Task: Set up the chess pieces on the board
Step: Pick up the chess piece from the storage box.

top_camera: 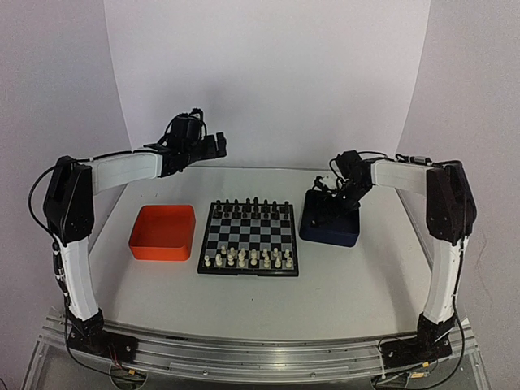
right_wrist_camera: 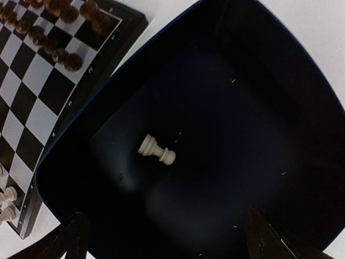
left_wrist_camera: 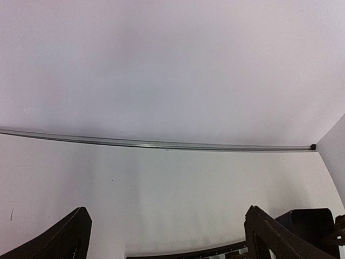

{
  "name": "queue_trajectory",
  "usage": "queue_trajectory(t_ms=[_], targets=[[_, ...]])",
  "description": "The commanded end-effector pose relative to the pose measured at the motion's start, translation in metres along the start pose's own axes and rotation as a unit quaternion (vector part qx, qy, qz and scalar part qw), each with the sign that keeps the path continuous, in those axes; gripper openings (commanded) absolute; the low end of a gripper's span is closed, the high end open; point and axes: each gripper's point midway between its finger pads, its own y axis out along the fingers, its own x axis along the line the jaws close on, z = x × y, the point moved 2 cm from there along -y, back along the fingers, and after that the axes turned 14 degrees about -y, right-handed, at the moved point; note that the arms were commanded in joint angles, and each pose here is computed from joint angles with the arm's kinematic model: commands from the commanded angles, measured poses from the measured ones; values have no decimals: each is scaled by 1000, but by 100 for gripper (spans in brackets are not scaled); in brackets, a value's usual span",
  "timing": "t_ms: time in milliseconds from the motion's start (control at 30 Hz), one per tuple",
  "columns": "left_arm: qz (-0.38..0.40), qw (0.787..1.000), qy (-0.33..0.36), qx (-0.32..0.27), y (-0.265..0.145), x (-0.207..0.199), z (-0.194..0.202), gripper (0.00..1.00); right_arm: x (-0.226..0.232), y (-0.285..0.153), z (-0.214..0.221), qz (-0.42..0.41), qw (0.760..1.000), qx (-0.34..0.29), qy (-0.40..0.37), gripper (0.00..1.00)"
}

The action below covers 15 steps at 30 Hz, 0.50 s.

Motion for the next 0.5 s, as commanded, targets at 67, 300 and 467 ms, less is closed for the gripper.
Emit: queue_trajectory(t_ms=[67, 300, 467], targets=[[-13, 999, -7, -49, 26, 5, -29, 100, 4, 10, -4, -36, 996, 14, -84, 98], [-25, 999, 4, -34, 43, 12, -29, 100, 6, 37, -19, -77, 984, -10, -158, 88], [-26, 1000, 5, -9, 48, 16, -28, 100, 2, 57, -19, -80, 971, -7, -223, 82]])
